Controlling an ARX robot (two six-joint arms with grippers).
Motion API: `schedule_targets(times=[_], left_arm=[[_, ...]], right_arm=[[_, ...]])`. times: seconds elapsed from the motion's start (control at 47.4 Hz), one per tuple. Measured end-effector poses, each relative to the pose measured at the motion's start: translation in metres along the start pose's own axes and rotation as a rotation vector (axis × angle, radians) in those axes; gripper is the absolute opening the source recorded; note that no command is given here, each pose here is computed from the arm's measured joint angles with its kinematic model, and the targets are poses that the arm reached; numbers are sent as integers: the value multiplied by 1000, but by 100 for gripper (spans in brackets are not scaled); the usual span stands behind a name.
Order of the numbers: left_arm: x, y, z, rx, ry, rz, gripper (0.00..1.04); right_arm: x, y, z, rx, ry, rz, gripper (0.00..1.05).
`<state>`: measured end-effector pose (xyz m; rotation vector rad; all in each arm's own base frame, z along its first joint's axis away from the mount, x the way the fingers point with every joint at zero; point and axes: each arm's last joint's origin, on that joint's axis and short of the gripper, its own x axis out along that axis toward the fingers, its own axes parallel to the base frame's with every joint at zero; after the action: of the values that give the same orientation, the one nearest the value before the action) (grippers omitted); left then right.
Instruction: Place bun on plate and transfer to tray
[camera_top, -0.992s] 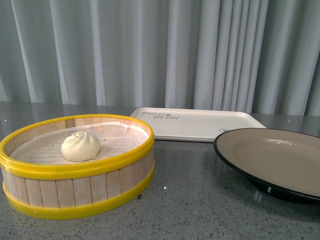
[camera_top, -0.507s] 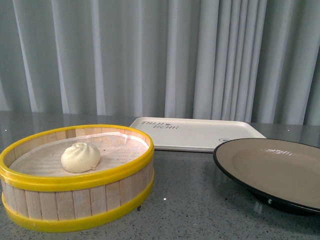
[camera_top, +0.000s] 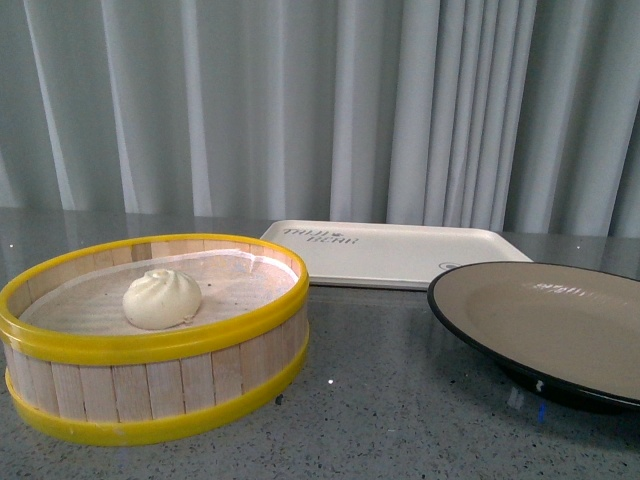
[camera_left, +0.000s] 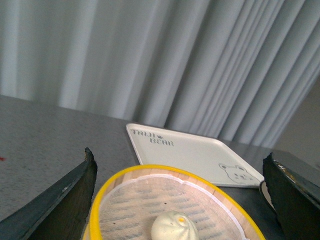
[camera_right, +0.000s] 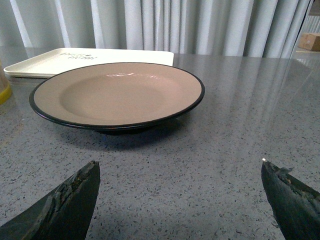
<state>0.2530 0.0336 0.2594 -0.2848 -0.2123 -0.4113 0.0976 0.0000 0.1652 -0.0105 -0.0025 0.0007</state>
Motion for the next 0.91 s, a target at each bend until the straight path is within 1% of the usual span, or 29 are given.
schedule_targets(times=[0.063,0.127,0.232,0.359,0.464,0.57,0.654,0.823,0.908], left_arm=[[15,5,-2,-8,55,-84,98],[29,3,-5,-3,116,-183,98],[53,-6,-6,15,215,-216,98],[70,-24,-9,46,340,-298,98],[80,-35,-12,99,428,-279,98],[85,-40,-17,126,492,-265,98],[90,-40,-20,146,547,-222,98],[96,-39,-22,214,565,-174,98],[99,-39,-19,291,567,-146,98]], right_arm=[[0,0,0,0,0,0,96],[0,0,0,0,0,0,96],[0,0,0,0,0,0,96],[0,0,0,0,0,0,96],[0,0,0,0,0,0,96],[0,0,0,0,0,0,96],[0,0,0,0,0,0,96],[0,0,0,0,0,0,96],[0,0,0,0,0,0,96]])
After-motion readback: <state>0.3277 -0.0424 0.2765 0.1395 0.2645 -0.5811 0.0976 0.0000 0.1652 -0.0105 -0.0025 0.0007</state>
